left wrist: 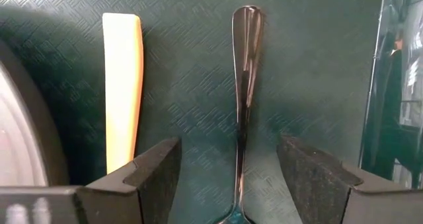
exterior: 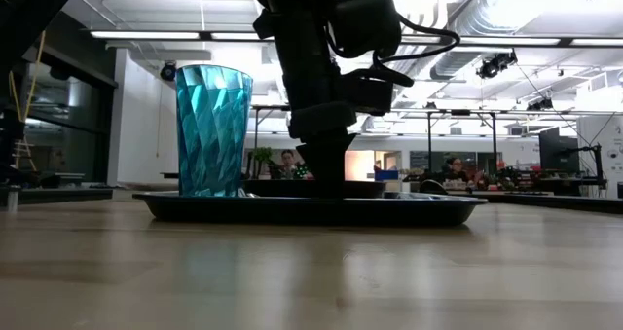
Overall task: Pick and place plate/cup/fork/spoon on tray
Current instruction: Adjust the black serving tray
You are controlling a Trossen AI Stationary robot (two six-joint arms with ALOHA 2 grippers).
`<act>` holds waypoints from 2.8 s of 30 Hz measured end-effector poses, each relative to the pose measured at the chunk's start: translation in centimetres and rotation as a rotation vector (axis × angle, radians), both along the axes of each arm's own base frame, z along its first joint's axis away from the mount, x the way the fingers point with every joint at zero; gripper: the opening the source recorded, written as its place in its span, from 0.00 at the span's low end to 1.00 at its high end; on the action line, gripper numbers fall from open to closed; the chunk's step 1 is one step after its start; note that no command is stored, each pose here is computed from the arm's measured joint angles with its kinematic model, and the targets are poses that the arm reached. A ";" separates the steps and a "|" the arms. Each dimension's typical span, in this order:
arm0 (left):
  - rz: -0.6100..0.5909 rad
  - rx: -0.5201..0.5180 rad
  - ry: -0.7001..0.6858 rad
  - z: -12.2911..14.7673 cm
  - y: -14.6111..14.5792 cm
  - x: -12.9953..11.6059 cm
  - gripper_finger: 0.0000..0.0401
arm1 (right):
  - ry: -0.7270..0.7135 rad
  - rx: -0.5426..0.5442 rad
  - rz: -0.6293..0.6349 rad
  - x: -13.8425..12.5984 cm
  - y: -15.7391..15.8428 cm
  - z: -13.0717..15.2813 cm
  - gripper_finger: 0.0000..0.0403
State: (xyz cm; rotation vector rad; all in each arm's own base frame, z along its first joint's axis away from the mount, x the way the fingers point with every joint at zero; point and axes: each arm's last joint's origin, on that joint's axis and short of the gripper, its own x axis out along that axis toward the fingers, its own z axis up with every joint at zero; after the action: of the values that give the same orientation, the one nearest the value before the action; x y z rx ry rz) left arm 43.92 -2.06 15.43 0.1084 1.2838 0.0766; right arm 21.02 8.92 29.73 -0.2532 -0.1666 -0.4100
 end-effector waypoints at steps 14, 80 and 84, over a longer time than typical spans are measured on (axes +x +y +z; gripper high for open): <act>-0.046 0.015 0.010 0.0 0.1 0.0 0.82 | 0.000 0.000 0.000 0.0 0.0 0.0 0.38; -0.035 -0.035 -1.357 19.7 2.6 -33.3 0.83 | -0.006 0.032 0.018 -0.1 0.2 -0.1 0.38; -0.094 -0.035 -1.362 16.8 2.4 -33.5 0.83 | -0.006 0.033 0.018 -0.1 0.2 -0.1 0.38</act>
State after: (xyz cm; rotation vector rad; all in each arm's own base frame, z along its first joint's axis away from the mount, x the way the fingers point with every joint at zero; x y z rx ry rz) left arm 10.45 0.38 32.19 0.0593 -0.0810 0.0306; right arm 20.96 9.12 29.64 -0.2183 -0.1681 -0.3957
